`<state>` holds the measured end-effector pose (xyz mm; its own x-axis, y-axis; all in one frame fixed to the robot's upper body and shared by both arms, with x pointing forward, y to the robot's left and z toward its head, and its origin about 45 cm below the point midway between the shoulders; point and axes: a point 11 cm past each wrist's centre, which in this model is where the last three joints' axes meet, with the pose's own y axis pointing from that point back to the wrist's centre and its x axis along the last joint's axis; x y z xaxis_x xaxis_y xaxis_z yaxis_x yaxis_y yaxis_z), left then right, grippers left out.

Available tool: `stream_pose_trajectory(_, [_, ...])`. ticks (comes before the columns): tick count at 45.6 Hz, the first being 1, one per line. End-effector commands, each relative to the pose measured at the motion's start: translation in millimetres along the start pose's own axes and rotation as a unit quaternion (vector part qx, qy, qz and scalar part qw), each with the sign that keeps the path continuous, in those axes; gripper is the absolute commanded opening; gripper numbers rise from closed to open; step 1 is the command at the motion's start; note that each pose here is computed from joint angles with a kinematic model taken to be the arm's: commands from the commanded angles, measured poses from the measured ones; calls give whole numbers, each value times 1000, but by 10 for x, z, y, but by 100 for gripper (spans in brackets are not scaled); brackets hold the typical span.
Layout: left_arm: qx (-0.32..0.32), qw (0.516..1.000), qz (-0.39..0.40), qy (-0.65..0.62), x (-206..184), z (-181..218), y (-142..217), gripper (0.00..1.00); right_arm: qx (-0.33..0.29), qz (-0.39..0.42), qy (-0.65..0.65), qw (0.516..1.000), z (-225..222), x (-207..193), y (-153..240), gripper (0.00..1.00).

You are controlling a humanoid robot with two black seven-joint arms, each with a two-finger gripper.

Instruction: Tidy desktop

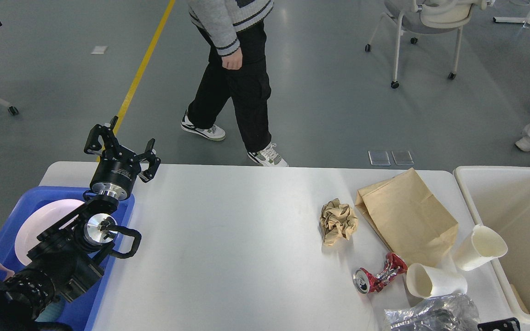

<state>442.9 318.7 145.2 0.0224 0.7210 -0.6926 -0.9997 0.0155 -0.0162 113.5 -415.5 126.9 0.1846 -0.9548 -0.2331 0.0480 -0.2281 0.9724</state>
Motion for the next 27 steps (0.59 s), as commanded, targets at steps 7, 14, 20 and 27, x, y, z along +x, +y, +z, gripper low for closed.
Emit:
stream_pose_trajectory(7, [0,1000,0,0,0,0,0,98,24,28,11,999,-102,-144,-350,100])
stream_pose_trajectory(14, [0,1000,-1,0,-2,0,0,98,18,43,21,999,-75,-235,-538,99])
stream_pose_trajectory(20, [0,1000,0,0,1,1,0,98,23,67,22,997,-80,-199,-622,89])
stream_pose_trajectory(27, [0,1000,0,1,-1,1,0,98,36,55,29,997,-70,-268,-686,12])
